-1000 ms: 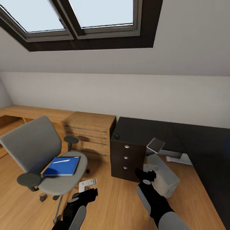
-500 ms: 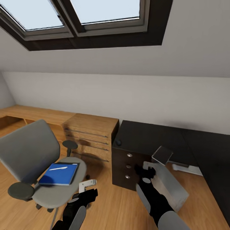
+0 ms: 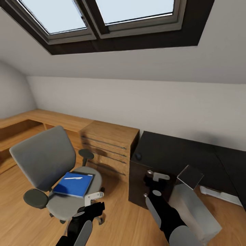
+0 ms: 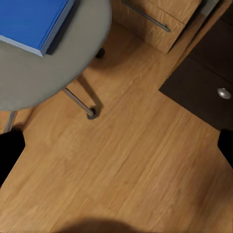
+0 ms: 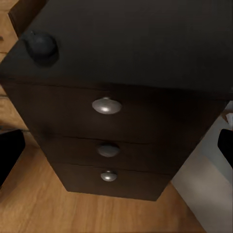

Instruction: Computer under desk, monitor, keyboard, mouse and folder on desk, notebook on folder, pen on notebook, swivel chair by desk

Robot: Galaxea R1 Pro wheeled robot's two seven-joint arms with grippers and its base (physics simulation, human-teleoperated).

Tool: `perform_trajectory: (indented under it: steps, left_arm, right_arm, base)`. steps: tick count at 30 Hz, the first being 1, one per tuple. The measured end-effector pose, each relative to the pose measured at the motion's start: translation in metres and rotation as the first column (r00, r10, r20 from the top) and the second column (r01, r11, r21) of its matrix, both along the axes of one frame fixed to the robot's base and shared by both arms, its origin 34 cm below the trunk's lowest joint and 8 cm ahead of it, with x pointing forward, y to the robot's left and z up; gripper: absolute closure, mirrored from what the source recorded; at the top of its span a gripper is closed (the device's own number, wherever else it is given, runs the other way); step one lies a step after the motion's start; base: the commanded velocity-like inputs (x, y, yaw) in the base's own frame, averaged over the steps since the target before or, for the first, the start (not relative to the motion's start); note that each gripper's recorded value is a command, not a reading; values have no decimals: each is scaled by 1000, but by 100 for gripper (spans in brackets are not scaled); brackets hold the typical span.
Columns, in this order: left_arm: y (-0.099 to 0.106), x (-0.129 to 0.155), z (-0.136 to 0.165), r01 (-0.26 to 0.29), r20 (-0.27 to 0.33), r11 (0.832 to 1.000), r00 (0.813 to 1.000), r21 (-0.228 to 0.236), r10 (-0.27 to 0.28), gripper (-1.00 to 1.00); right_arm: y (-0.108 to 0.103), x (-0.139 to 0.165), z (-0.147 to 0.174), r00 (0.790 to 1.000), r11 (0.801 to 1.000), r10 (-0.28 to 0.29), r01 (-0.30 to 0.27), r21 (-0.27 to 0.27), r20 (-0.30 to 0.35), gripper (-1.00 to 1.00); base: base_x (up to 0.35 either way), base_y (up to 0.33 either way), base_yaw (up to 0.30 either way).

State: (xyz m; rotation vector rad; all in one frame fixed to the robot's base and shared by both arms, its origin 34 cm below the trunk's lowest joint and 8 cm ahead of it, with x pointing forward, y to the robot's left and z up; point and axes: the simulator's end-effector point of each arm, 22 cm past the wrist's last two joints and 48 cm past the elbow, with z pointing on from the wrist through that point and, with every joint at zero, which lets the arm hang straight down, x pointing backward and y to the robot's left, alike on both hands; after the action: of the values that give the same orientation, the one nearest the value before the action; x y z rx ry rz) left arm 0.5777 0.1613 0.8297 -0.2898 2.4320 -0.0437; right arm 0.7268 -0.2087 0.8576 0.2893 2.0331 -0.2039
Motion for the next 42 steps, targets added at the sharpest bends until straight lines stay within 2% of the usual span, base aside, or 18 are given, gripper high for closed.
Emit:
perform_trajectory:
  steps: [8,14,18,21,27,29,30,33,37,42]
  left_arm:
    - [0,0,0,0,-1,1000,1000,1,0,-100]
    - [1,0,-1,0,-1,1000,1000,2,0,-100]
    - [0,0,-1,1,-1,1000,1000,1,-1,-100]
    - [0,0,0,1,-1,1000,1000,0,-1,-100]
    - [-1,1,0,5,3,1000,1000,-4,-5,-100]
    - [-6,0,2,17,7,1000,1000,-6,-17,-100]
    - [-7,1,2,20,8,1000,1000,-5,-19,-100]
    - [-8,1,4,25,13,1000,1000,-4,-25,-100]
    - [-11,1,5,34,16,999,999,-5,-34,-100]
    - [-22,-9,3,58,8,998,998,-11,-58,-100]
  right_arm:
    - [2,0,-1,1000,1000,9,-9,-2,0,-100]
    - [31,2,3,994,993,112,-112,-36,12,-100]
    - [55,2,4,981,980,191,-191,-59,10,-100]
    - [69,3,-5,963,962,268,-269,-44,-27,-100]
    - [55,39,-6,927,931,355,-363,-42,-123,-100]
    - [44,47,-18,896,909,408,-416,-11,-175,-100]
    - [41,48,-19,893,907,414,-422,-7,-175,-100]
    - [31,53,-18,891,903,424,-430,-1,-161,-100]
    - [22,53,-22,909,921,389,-385,61,-150,-100]
    - [20,54,-21,912,924,382,-377,66,-145,-100]
  base:
    - [276,-8,18]
    - [251,0,0]
    - [54,0,0]
    - [104,29,0]
    - [250,146,0]
    - [295,179,0]
    - [298,182,0]
    - [300,180,0]
    - [229,93,0]
    - [43,8,0]
